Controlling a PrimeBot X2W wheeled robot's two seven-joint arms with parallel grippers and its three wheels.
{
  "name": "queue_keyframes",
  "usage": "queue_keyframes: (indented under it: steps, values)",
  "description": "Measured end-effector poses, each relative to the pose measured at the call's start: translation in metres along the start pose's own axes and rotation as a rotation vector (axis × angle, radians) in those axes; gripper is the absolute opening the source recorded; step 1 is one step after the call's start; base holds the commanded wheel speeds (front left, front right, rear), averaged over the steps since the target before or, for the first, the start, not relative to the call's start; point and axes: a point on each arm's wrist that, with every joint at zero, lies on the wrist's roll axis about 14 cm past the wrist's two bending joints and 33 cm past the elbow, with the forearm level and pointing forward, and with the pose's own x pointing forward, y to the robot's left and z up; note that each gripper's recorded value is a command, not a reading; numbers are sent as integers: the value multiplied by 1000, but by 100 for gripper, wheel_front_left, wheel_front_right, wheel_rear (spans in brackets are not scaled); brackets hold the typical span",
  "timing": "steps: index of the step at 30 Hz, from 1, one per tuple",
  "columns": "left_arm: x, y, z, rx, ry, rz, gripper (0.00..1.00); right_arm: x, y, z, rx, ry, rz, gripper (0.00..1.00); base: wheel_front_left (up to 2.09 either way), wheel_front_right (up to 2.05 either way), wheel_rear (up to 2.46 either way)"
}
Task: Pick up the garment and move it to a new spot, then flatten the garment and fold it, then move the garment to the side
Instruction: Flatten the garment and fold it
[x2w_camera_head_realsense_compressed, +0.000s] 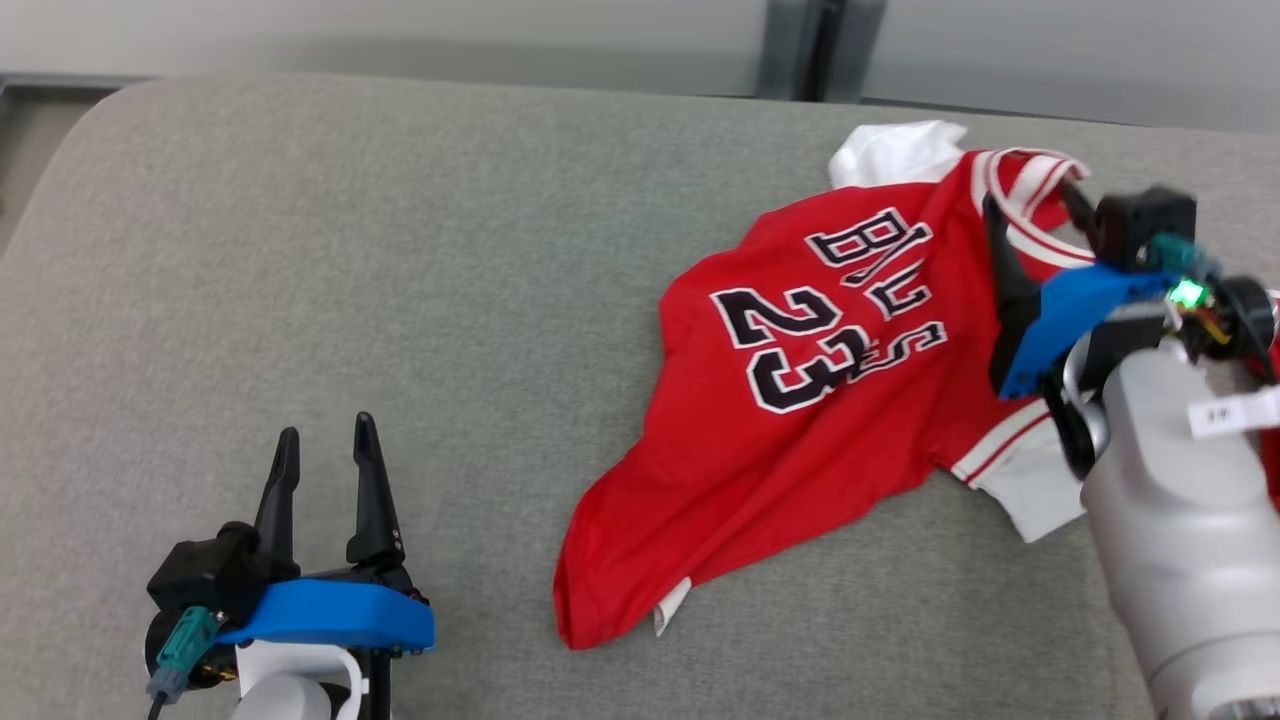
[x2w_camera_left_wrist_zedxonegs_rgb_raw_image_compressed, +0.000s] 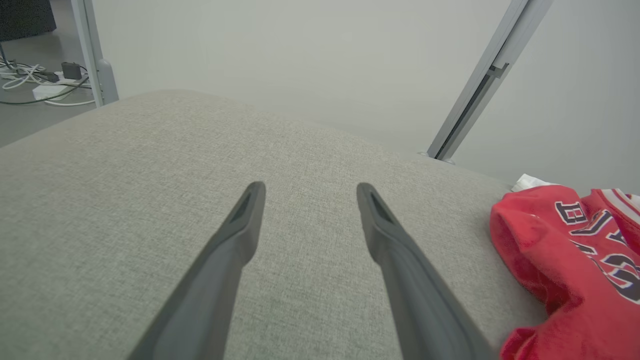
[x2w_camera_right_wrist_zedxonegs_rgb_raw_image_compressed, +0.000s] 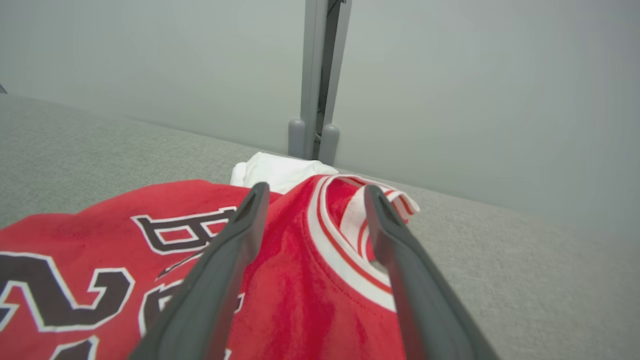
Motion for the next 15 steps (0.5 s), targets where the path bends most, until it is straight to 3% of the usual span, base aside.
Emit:
queue_keyframes:
  steps: [15]
  values:
    - [-2,-43,2,0,1,-127,100,-122,-47,-83,165,93,-208,100,0,0,0]
